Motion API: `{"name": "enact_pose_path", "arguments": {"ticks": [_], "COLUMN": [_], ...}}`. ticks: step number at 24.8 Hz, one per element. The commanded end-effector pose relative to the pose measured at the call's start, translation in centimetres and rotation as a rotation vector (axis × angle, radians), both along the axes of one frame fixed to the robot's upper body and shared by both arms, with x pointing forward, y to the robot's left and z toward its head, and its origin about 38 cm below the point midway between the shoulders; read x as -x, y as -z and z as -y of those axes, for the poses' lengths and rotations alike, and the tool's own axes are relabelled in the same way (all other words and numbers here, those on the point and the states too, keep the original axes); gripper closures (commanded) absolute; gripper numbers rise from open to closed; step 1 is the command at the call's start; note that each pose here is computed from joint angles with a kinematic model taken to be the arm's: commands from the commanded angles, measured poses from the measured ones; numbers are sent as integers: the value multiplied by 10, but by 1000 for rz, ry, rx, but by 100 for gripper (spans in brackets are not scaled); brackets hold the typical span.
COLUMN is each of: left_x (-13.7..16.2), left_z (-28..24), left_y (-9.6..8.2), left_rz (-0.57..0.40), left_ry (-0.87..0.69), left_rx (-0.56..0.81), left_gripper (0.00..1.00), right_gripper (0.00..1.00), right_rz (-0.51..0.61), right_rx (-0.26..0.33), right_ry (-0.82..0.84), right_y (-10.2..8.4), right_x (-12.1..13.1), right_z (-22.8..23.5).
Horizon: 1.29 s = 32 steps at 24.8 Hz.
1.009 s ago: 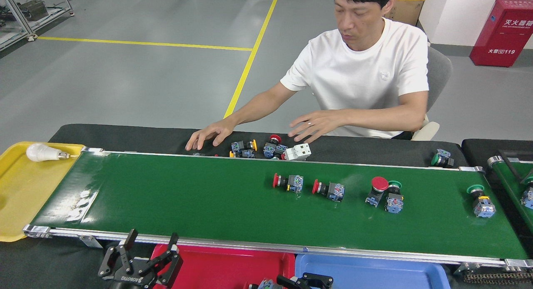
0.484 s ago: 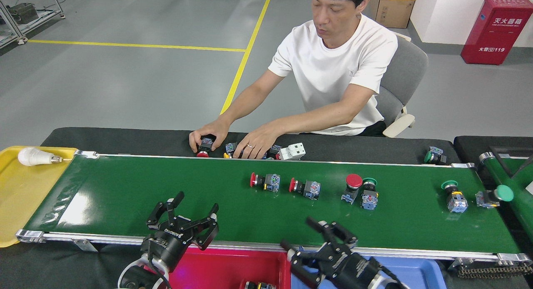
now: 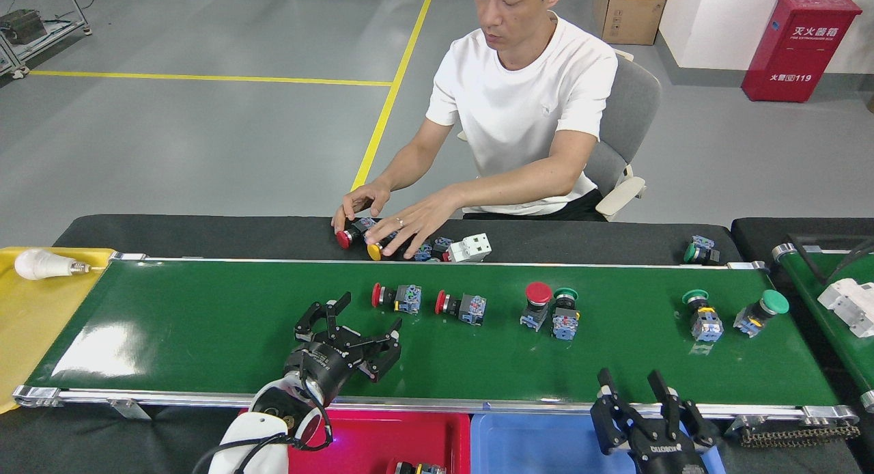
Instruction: Pick switch part from conveyor to tray
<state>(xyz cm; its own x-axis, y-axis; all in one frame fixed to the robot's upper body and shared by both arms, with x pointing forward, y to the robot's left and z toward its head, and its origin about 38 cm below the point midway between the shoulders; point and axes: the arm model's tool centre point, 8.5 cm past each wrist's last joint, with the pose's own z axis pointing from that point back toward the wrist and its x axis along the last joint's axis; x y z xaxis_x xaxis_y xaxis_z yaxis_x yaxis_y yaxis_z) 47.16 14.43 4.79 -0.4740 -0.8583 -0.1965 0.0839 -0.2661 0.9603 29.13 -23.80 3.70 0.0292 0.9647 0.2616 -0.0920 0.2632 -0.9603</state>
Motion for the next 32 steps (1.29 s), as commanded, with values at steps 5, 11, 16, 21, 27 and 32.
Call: {"name": "enact_pose_path", "arguments": {"ticks": [5,11,16,21,27,32], "left_x": [-24,-35,-36,-33,2,89], "left_z": [-10,-21,-28,-34,-74,-95], "left_y": [-2,7,8,9,-7,-10], "left_rz": [22,-7,12,0,115,168], "left_ry": [-34,-68,-62,-57,-101,-61], "left_rx": [0,-23,-10,46,94,99], "left_gripper": [0,9,58,94,92,90], "right_gripper": [17,17,17,17,15,38], "right_rz": [41,-4,-48,-67,-88,-89], "right_rx": [30,88,103,127,142,146], "right_ry": [20,74,106,102,151,142], "right_y": [-11,-15,-9,-6,-4,-9], "right_x": [-9,-44,-83,-100,-113,-135], "right_z": [-4,-2,1,-1,6,5]}}
